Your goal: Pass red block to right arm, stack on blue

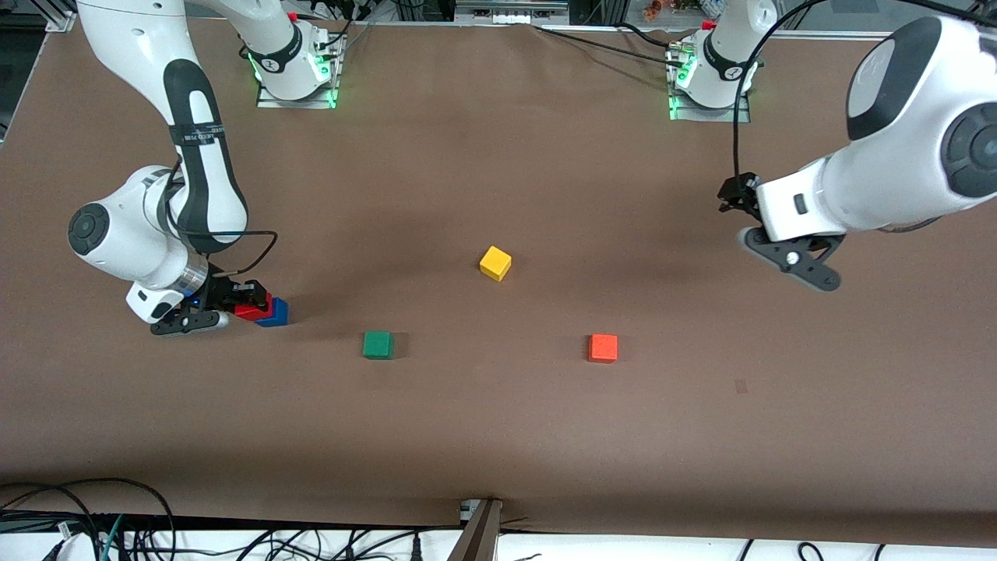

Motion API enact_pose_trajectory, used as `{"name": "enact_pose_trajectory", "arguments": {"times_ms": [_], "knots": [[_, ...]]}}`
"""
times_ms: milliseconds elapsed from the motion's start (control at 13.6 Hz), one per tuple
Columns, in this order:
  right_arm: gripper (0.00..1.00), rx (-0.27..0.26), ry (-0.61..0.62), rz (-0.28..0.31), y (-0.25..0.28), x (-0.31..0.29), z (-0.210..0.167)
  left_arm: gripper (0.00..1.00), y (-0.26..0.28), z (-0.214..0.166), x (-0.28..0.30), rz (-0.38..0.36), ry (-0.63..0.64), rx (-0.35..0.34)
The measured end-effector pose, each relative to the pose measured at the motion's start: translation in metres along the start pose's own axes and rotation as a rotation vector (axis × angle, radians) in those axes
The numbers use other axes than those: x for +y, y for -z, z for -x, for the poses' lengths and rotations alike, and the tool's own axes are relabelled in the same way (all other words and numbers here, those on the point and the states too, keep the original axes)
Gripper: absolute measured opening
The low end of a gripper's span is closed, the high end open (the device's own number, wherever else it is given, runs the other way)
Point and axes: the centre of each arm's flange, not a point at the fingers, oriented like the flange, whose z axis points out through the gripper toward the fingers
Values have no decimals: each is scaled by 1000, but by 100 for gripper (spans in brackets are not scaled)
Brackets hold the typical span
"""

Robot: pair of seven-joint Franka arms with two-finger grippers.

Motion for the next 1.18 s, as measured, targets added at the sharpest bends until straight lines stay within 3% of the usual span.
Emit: {"name": "enact_pose_trajectory", "arguments": {"times_ms": [221,441,588,956,1176], "knots": [[56,-1,-18,2,0,-2,0,100,2,40,-28,-28,208,128],[56,-10,-34,19,-1,-14,-2,100,3,83,-46,-25,294,176],[56,-15,-36,29,-1,-19,-2,100,15,93,-51,-25,312,209],[56,-18,-30,39,-1,-18,-2,100,33,88,-49,-112,296,197],[56,-20,-26,45,-1,-18,-2,100,32,74,-48,-118,290,190]]}}
